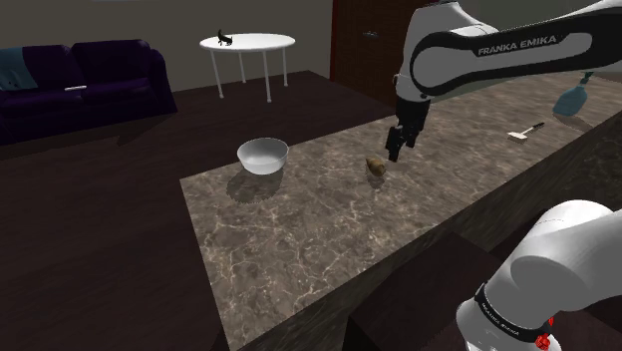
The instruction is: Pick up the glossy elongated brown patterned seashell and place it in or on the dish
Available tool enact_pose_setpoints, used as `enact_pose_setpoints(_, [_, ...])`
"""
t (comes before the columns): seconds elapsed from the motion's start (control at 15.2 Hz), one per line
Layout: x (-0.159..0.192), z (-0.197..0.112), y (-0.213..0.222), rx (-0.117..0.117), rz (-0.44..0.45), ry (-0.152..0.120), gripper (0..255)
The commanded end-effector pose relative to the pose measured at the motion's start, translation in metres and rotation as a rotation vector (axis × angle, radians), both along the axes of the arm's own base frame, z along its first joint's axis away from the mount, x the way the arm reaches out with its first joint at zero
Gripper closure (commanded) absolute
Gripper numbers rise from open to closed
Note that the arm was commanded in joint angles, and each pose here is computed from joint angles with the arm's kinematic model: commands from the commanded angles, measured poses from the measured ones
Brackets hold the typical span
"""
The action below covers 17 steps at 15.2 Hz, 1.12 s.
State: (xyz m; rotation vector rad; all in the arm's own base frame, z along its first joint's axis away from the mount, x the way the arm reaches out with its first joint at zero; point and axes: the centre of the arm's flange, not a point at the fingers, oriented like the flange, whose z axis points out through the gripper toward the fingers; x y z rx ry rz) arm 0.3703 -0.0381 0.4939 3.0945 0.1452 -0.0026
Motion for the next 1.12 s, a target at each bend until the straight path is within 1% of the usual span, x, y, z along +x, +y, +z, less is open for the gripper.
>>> enact_pose_setpoints(0.0, [0.014, -0.017, -0.012, 0.006, -0.007, -0.014, 0])
enact_pose_setpoints(0.66, [0.087, -0.105, -0.074, 0.042, -0.044, -0.066, 0])
enact_pose_setpoints(0.73, [0.088, -0.106, -0.074, 0.042, -0.044, -0.067, 0])
enact_pose_setpoints(1.06, [0.090, -0.132, -0.074, 0.042, -0.044, -0.067, 0])
